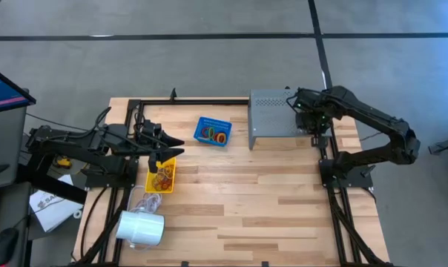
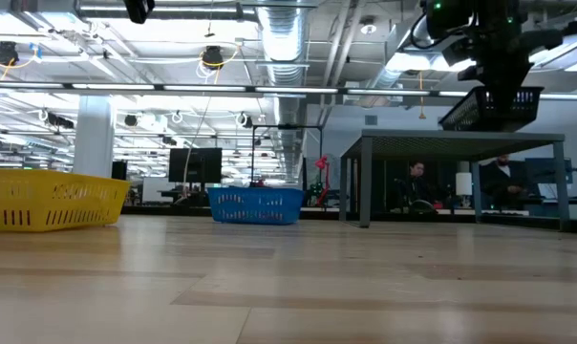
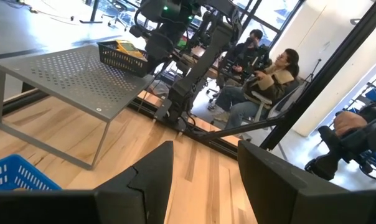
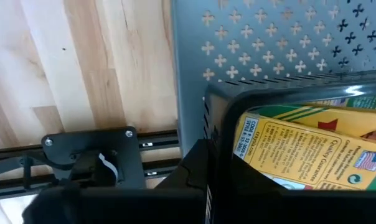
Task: Pick & Place Office Desk Supplies
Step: Put the black bin with the yellow crayon boxes on the shelf
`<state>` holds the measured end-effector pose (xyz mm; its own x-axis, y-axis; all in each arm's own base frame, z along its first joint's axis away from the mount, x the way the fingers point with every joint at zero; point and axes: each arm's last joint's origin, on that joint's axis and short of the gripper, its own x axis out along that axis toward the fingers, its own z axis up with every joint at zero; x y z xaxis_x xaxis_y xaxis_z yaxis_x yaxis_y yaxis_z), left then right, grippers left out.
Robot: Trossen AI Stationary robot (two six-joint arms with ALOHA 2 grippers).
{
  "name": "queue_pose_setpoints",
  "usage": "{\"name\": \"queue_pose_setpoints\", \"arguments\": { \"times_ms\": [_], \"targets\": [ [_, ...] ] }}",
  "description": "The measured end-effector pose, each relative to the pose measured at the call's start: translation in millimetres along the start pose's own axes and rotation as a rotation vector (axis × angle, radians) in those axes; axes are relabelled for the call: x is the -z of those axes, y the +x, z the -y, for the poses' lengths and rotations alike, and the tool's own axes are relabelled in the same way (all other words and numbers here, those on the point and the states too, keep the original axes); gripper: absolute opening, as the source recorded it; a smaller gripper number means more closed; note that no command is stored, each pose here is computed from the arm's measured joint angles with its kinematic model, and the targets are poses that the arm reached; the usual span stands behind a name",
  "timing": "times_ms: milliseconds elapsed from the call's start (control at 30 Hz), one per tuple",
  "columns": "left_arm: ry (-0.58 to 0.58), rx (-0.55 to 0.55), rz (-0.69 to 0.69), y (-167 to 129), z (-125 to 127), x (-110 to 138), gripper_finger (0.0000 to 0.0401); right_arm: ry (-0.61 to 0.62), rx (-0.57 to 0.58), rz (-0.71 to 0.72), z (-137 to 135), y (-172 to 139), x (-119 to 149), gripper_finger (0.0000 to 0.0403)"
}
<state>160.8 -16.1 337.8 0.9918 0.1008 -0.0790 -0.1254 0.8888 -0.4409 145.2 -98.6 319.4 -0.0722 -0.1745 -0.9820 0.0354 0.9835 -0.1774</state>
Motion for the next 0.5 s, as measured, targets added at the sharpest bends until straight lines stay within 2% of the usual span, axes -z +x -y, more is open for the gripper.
{"name": "queue_pose_setpoints", "arguments": {
  "times_ms": [233,500],
  "targets": [
    [-0.009,-0.001,0.000,0,0,0,0.0172,0.015,0.004,0.014,9,6,2,0.0000],
    [-0.020,0.000,0.000,0,0,0,0.0172,-0.006,-0.020,-0.011,5,24,5,0.0000]
  ]
}}
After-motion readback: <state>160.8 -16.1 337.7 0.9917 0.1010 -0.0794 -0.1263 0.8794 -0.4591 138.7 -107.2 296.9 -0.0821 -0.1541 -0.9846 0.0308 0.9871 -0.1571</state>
